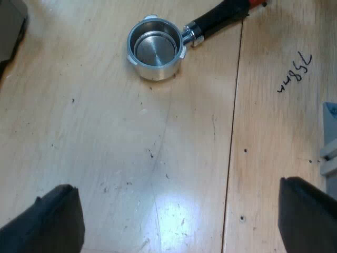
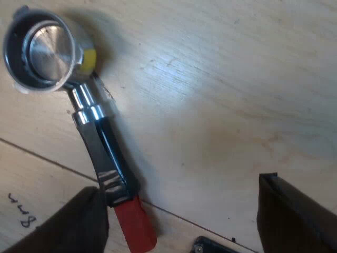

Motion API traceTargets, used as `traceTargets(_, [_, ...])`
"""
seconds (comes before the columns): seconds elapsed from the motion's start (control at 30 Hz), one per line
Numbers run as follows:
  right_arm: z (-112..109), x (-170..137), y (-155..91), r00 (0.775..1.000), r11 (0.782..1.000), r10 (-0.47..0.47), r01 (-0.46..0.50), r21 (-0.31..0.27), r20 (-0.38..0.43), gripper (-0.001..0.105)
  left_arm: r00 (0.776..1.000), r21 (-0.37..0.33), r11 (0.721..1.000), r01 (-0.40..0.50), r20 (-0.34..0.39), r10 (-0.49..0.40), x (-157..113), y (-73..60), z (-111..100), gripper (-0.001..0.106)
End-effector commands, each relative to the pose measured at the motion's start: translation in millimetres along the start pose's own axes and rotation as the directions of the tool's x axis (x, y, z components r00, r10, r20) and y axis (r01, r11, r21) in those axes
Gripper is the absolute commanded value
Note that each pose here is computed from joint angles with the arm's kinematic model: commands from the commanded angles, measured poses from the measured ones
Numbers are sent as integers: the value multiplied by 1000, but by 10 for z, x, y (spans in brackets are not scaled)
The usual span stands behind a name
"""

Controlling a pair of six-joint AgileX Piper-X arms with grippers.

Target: Put the handle in the coffee machine

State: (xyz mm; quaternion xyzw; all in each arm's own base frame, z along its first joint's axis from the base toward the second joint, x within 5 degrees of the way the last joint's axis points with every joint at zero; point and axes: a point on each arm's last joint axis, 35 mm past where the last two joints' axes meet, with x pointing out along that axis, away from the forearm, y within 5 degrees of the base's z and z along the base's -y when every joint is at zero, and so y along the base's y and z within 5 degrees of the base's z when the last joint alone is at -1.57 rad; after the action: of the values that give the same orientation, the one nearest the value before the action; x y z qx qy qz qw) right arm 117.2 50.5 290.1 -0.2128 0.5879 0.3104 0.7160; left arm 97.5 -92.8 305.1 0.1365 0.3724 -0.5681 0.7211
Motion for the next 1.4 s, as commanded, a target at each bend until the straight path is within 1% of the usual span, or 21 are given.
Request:
traceTargets(0.03, [32, 32, 84, 1000, 996, -4, 1, -91, -28, 61, 1000, -14, 1000, 0, -8, 0, 30, 22, 17, 77])
traceTargets(0.1, [107, 78, 162, 999, 989, -25, 19, -147, -37, 57, 1000, -25, 1000, 5, -23, -6, 65, 48, 22, 77])
traceTargets(0.17, [137, 99, 189, 999, 986, -27, 20, -165, -41, 55, 999, -30, 1000, 8, -32, -9, 84, 61, 24, 77])
traceTargets(0.2, [218, 189, 256, 999, 977, -29, 19, -211, -46, 44, 999, -33, 999, 9, -36, -11, 94, 69, 25, 77])
traceTargets(0.23, [230, 209, 260, 998, 977, -28, 17, -212, -49, 42, 999, -34, 999, 10, -37, -11, 97, 71, 26, 77])
traceTargets(0.27, [266, 292, 291, 997, 973, -21, 5, -231, -69, 36, 999, -34, 999, 10, -37, -11, 98, 71, 26, 77])
traceTargets(0.33, [289, 440, 320, 992, 972, -13, -16, -236, -122, 27, 999, -33, 999, 11, -39, -12, 98, 70, 23, 77])
traceTargets(0.4, [280, 552, 332, 986, 971, -6, -35, -237, -168, 20, 999, -33, 999, 11, -40, -12, 98, 70, 23, 77])
traceTargets(0.43, [279, 584, 336, 983, 970, -3, -42, -238, -185, 18, 999, -33, 999, 11, -40, -12, 98, 70, 23, 77])
traceTargets(0.47, [269, 651, 337, 976, 970, -1, -52, -238, -217, 12, 999, -33, 999, 11, -40, -12, 98, 70, 23, 77])
traceTargets(0.53, [255, 754, 334, 968, 970, 15, -75, -229, -251, 1, 999, -33, 999, 11, -40, -12, 98, 70, 23, 77])
traceTargets(0.67, [253, 891, 328, 971, 970, 24, -80, -229, -237, 0, 999, -33, 999, 11, -40, -12, 98, 70, 23, 77])
traceTargets(0.77, [305, 967, 347, 975, 967, 99, -142, -211, -201, 0, 999, -33, 999, 11, -40, -12, 98, 70, 23, 77])
traceTargets(0.8, [329, 986, 353, 977, 969, 99, -139, -206, -190, 0, 999, -33, 999, 11, -40, -12, 98, 70, 23, 77])
traceTargets(0.83, [348, 999, 358, 978, 968, 99, -137, -210, -181, 0, 999, -33, 999, 11, -40, -12, 98, 70, 23, 77])
traceTargets(0.9, [392, 1049, 402, 980, 961, 100, -140, -238, -173, 0, 999, -33, 999, 11, -40, -12, 98, 70, 23, 77])
traceTargets(1.0, [406, 1107, 478, 975, 950, 101, -154, -271, -199, 0, 999, -33, 999, 11, -40, -12, 98, 70, 23, 77])
traceTargets(1.07, [411, 1193, 539, 964, 948, 100, -167, -271, -246, 0, 999, -33, 999, 11, -40, -12, 98, 70, 23, 77])
traceTargets(1.1, [424, 1231, 562, 962, 950, 99, -168, -265, -254, 0, 999, -34, 999, 8, -40, -9, 97, 73, 22, 77])
traceTargets(1.3, [501, 1345, 640, 968, 946, 100, -165, -281, -231, 0, 999, -48, 999, -6, -35, 4, 83, 98, 16, 77])
traceTargets(1.4, [547, 1414, 663, 969, 948, 115, -173, -269, -216, 0, 999, -52, 999, -9, -34, 8, 79, 105, 15, 77])
